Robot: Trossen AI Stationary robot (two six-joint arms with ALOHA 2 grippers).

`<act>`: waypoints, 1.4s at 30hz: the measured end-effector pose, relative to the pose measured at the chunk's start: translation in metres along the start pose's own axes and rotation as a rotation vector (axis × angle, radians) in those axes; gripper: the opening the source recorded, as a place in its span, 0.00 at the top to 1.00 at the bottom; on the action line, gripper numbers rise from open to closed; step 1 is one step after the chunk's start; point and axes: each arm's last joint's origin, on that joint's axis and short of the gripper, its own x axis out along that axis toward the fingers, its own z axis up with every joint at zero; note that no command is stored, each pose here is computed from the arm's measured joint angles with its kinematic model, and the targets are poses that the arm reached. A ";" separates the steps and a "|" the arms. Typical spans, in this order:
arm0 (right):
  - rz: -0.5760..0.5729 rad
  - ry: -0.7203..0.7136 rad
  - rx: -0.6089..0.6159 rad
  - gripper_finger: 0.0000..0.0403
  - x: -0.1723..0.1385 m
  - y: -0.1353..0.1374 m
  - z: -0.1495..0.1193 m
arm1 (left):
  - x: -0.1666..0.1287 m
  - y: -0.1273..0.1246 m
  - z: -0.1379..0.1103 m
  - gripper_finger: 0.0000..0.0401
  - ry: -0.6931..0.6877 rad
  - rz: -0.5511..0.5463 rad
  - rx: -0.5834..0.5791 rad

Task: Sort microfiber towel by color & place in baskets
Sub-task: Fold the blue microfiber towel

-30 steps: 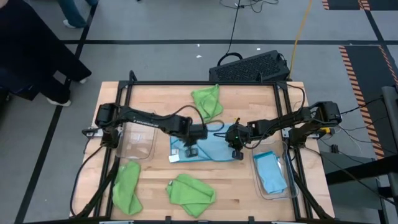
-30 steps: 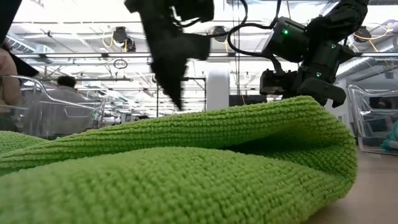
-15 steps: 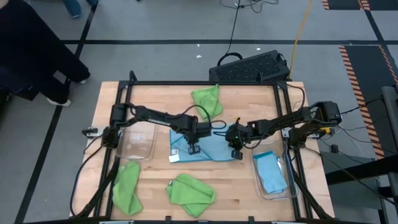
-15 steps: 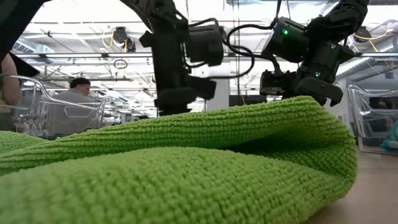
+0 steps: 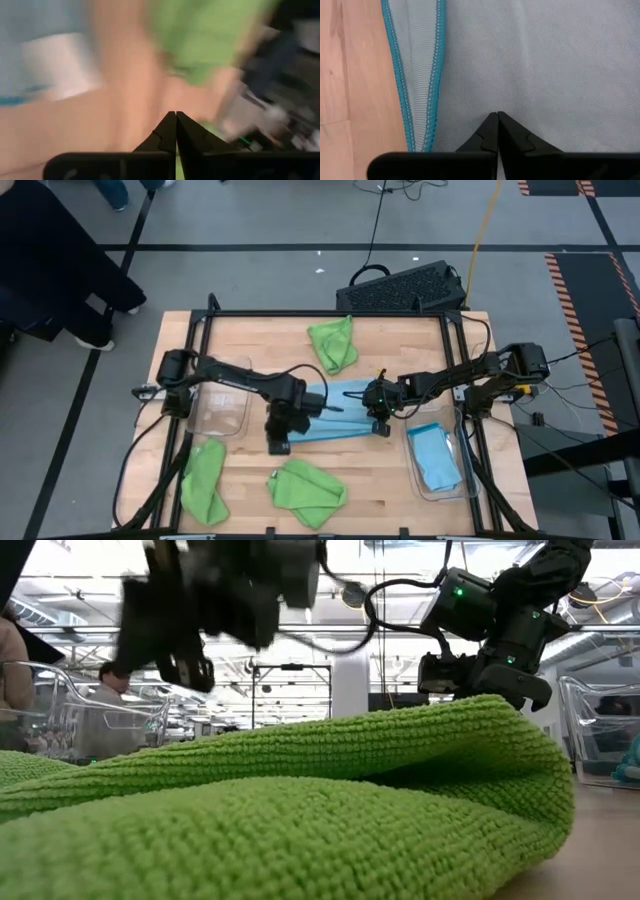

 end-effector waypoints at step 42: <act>0.000 -0.004 -0.003 1.00 0.000 0.000 0.000 | 0.048 -0.026 -0.031 0.99 -0.023 -0.054 -0.038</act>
